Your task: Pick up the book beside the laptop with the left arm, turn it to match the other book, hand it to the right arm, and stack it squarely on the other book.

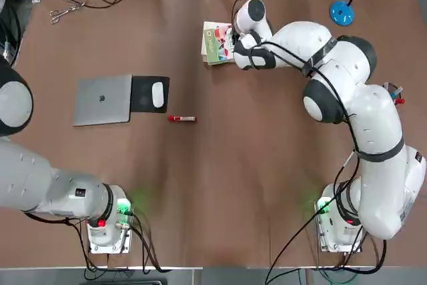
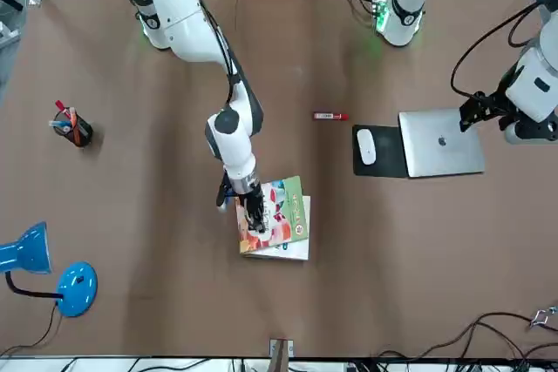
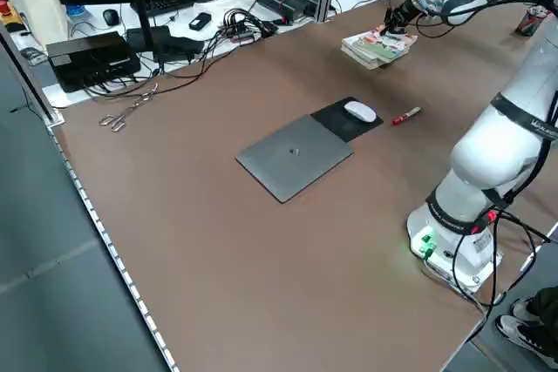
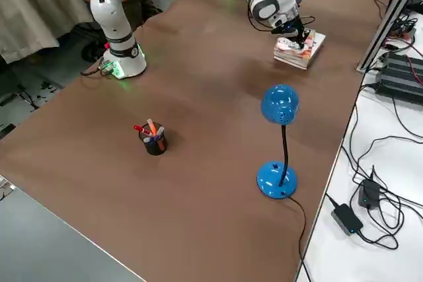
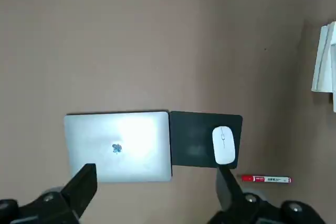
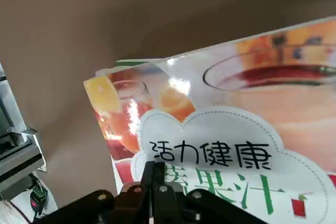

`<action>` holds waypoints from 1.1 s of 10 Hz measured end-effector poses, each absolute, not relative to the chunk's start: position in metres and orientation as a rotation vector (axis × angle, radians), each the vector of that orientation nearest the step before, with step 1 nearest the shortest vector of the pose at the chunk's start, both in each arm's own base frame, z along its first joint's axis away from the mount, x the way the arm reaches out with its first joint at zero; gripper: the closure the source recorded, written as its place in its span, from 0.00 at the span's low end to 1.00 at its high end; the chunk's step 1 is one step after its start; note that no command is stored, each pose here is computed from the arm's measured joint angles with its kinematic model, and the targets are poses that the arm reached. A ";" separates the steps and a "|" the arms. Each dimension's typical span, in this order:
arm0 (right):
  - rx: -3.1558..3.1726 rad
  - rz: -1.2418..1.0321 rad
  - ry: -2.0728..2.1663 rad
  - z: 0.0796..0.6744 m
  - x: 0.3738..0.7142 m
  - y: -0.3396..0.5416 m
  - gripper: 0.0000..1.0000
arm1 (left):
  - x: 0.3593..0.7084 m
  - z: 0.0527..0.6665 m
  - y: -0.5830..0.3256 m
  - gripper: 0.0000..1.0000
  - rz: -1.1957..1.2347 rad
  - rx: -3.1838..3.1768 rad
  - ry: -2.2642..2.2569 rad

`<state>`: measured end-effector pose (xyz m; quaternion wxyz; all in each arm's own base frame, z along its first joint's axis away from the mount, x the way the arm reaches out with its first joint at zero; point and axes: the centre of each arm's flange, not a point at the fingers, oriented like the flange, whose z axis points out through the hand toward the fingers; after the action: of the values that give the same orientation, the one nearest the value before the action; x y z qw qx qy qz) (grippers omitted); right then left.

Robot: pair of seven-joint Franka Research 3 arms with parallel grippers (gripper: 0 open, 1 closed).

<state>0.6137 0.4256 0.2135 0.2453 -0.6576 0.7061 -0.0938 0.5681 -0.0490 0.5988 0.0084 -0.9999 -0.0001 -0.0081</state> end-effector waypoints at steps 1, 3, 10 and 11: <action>-1.803 -0.253 1.937 0.216 0.614 0.427 1.00 | 0.568 0.599 -0.049 0.00 -0.025 -3.125 -0.001; -1.780 -0.222 1.962 0.221 0.614 0.434 1.00 | 0.568 0.599 -0.049 0.00 -0.025 -3.125 -0.001; -1.606 -0.056 1.963 0.254 0.606 0.500 0.98 | 0.568 0.599 -0.048 0.00 -0.025 -3.125 -0.004; -1.609 -0.058 1.956 0.245 0.608 0.505 0.98 | 0.568 0.599 -0.047 0.00 -0.025 -3.125 -0.005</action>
<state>0.6080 0.5050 0.2446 0.2994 -0.6061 0.7366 -0.0217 0.5684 -0.0473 0.5987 0.0084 -0.9999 -0.0016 -0.0080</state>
